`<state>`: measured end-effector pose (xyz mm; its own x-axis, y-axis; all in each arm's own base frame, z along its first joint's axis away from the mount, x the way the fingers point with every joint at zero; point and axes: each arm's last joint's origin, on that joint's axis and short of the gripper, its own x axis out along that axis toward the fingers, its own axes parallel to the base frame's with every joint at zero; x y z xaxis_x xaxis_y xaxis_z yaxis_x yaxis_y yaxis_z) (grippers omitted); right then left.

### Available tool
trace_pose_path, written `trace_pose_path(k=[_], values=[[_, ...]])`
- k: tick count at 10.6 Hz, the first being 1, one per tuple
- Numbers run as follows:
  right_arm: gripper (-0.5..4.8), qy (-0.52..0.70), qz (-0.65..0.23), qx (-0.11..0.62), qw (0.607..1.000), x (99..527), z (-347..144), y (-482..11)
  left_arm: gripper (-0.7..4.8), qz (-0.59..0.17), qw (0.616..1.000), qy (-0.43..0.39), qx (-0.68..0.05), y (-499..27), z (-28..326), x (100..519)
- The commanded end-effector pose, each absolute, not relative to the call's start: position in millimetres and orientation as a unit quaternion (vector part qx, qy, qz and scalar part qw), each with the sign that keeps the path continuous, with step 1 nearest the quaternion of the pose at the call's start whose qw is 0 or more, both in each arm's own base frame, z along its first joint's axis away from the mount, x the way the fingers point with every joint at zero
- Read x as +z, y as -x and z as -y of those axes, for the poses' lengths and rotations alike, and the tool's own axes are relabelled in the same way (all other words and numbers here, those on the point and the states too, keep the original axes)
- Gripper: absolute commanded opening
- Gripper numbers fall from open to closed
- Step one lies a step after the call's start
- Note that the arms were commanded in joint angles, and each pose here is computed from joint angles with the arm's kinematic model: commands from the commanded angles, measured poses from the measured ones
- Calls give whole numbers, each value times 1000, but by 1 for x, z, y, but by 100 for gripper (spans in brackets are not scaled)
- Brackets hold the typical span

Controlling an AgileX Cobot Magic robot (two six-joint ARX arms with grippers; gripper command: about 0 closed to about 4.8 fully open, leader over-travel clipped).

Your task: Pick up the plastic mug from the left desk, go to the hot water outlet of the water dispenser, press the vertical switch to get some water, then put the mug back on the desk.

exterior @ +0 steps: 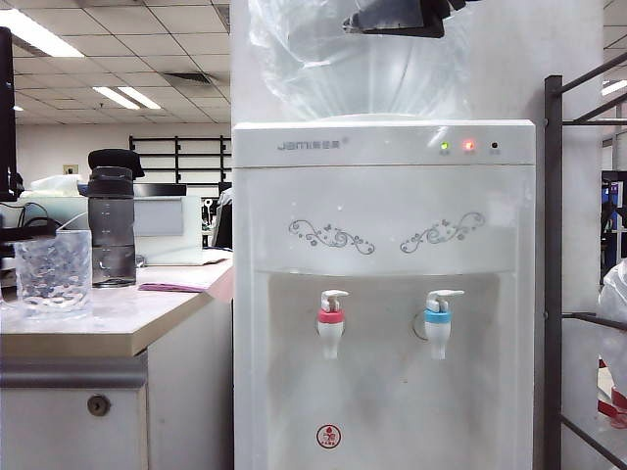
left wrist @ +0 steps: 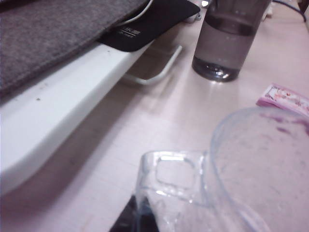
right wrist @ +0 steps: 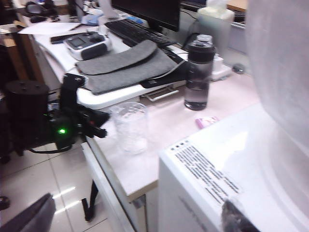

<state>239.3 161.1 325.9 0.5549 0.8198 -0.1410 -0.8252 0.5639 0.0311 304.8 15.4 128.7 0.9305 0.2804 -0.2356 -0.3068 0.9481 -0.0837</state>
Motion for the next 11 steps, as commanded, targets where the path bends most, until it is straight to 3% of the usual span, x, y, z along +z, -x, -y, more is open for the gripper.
trace_pose_path(k=[1, 3, 6, 7, 11], values=[[479, 31, -67, 429, 900, 338, -146, -231, -6, -50, 994, 13, 92, -304, -16, 153], [466, 51, -101, 406, 907, 345, -125, -210, -6, -19, 999, 17, 30, -290, -11, 194], [462, 78, -101, 407, 904, 352, -116, -193, -6, -56, 998, -3, 29, -283, -11, 200], [462, 77, -97, 407, 905, 353, -115, -193, 230, -145, 988, -9, 59, -280, -15, 182], [462, 76, -86, 407, 906, 351, -119, -199, 274, -164, 982, -14, 95, -289, -33, 157]])
